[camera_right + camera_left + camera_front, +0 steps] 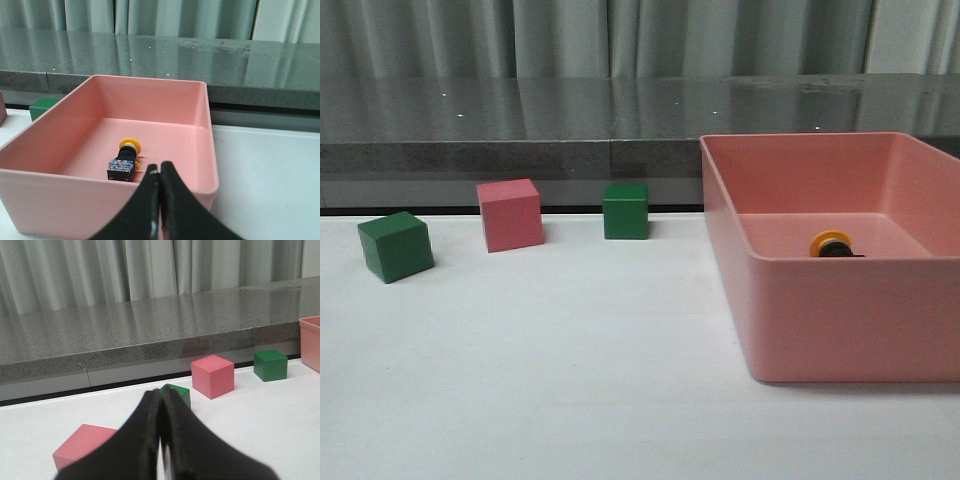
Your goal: Place and stand button with both arms
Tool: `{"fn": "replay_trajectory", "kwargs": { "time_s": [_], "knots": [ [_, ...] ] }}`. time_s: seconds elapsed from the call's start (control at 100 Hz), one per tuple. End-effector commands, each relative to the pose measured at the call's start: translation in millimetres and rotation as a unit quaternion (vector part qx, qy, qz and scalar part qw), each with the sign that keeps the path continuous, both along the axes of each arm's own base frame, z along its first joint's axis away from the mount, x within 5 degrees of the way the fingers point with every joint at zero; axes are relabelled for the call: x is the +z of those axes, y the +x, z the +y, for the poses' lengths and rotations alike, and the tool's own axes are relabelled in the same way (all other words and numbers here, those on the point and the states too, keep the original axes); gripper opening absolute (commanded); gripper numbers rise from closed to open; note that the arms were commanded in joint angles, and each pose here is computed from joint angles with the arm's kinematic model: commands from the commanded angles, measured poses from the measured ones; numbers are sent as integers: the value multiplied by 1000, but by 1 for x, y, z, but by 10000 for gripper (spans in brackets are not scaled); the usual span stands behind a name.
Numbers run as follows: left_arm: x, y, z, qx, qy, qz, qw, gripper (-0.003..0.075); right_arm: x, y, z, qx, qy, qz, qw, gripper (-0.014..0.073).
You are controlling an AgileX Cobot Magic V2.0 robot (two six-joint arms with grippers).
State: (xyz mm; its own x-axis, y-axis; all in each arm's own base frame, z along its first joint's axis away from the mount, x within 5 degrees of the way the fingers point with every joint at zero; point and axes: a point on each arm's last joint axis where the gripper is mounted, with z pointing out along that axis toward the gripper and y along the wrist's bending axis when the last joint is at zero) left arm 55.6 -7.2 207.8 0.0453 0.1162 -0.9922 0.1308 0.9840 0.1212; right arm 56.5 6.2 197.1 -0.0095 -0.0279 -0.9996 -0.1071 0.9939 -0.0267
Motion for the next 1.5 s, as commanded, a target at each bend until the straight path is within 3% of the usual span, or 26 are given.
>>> {"fn": "replay_trajectory", "kwargs": {
  "time_s": [0.0, 0.2, 0.33, 0.39, 0.5, 0.64, 0.86, 0.98, 1.18, 1.27, 1.33, 1.43, 1.49],
  "knots": [
    [-7, -1, -1, -4, -8, -30, 1000, -20, 13, -2, -1, -4, 1, -58, 998, -62],
    [-7, -1, -1, -4, -8, -30, 1000, -20, 13, -2, -1, -4, 1, -58, 998, -62],
    [-7, -1, -1, -4, -8, -30, 1000, -20, 27, -5, -1, -6, 8, -124, 992, -62],
    [-7, -1, -1, -4, -8, -30, 1000, -20, 34, -5, -1, -6, 9, -127, 992, -62],
    [-7, -1, -1, -4, -8, -30, 1000, -20, 55, -2, 0, 0, 14, -72, 997, -62],
    [-7, -1, -1, -4, -8, -30, 1000, -20, 101, 9, 3, 11, 38, -23, 999, -62],
    [-7, -1, -1, -4, -8, -30, 1000, -20, 168, 62, 11, 19, 66, 35, 997, -62],
    [-7, -1, -1, -4, -8, -30, 1000, -20, 179, 101, 16, 21, 90, 74, 993, -62],
    [-7, -1, -1, -4, -8, -30, 1000, -20, 163, 173, 33, 34, 67, 176, 982, -48],
    [-7, -1, -1, -4, -8, -30, 1000, -19, 148, 199, 42, 45, 47, 228, 972, 48],
    [-7, -1, -1, -4, -8, -30, 1000, -20, 138, 214, 48, 52, 34, 260, 964, 168],
    [-7, -1, -1, -4, -8, -30, 1000, -20, 118, 236, 54, 55, 23, 301, 952, 455],
    [-7, -1, -1, -4, -8, -30, 1000, -19, 109, 245, 55, 54, 22, 314, 948, 575]
  ]
}}
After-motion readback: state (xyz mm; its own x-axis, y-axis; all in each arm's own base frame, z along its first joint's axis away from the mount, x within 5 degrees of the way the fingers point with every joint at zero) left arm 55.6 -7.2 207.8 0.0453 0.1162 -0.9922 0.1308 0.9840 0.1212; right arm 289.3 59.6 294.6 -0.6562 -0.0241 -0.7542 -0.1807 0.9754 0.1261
